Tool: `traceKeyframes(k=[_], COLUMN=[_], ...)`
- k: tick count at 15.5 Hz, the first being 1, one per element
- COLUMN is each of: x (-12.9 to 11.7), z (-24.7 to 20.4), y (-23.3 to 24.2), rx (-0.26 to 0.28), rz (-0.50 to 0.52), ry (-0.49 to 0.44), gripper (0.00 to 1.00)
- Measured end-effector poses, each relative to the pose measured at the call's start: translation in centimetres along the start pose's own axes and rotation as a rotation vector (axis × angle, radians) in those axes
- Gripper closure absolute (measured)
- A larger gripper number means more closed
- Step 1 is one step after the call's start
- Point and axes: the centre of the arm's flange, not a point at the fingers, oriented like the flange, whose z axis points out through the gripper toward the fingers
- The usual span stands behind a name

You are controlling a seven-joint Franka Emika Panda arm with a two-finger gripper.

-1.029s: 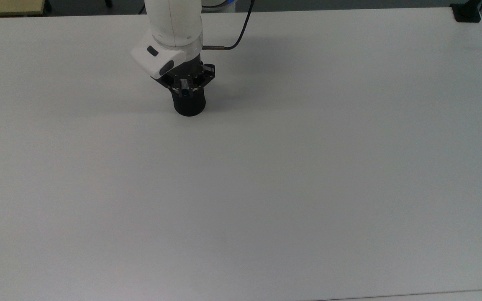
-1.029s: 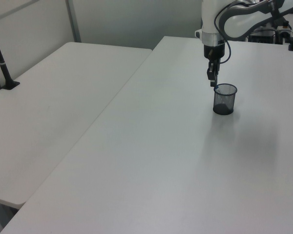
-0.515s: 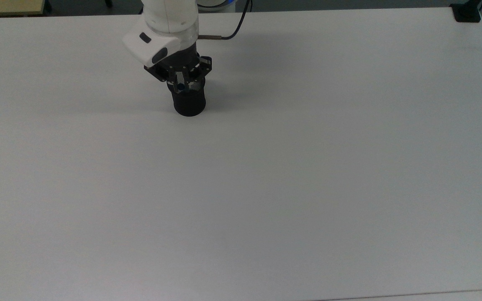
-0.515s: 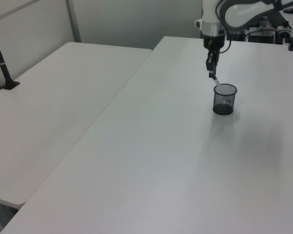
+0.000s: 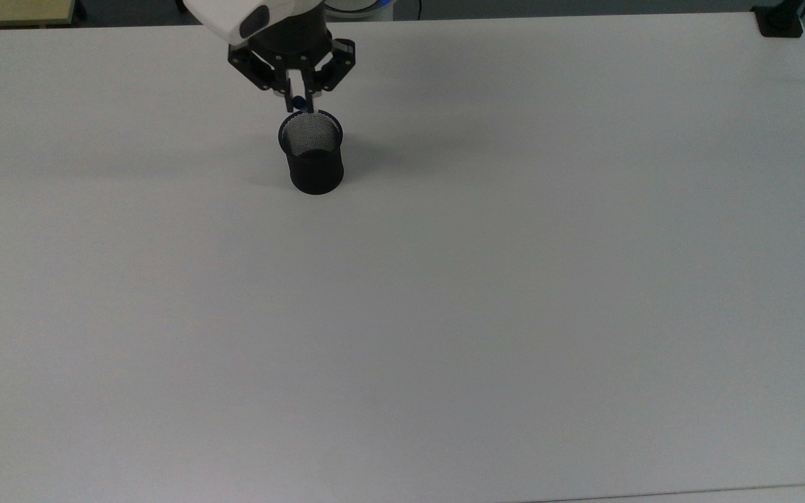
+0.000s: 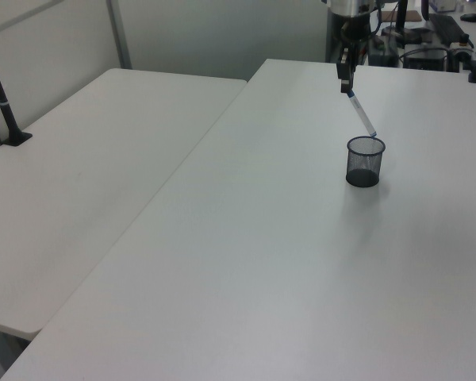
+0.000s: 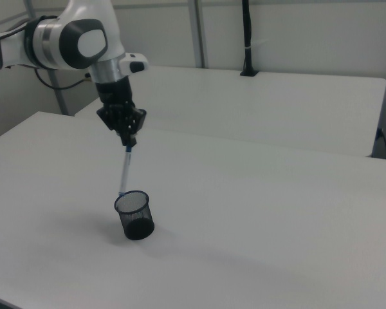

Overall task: Remove the marker
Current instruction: 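Lift the marker up out of the mesh cup, then carry the marker beside the cup and lower it to the table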

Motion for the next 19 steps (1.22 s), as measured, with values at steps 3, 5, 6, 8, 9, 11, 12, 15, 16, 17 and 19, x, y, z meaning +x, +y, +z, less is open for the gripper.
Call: traceKeyframes(k=[3,5,6,8,9,11,12,15,16,17,19], x=[0.4,0.4,0.4,0.0,-0.2,-0.4,-0.3,0.4,0.7,0.9,1.2], z=[1.1,2.3,2.9,4.5,5.5,7.5,8.6,11.6,12.4,13.1,14.0], y=[-4.8,-8.0,-9.5,-12.2,-13.3,-14.7,-15.2,-16.2,-16.5,-16.7,-17.2], rx=[0.018,0.026,0.026,0.021,0.018,0.012,0.009,0.007,0.007,0.007,0.005], rz=[-0.072,-0.102,-0.107,-0.119,-0.126,-0.139,-0.146,-0.158,-0.158,-0.153,-0.14], ry=[-0.02,-0.042,-0.054,-0.086,-0.105,-0.143,-0.162,-0.184,-0.185,-0.183,-0.18], gripper=[0.81,0.81,0.81,0.81,0.81,0.81,0.81,0.81,0.81,0.81,0.8])
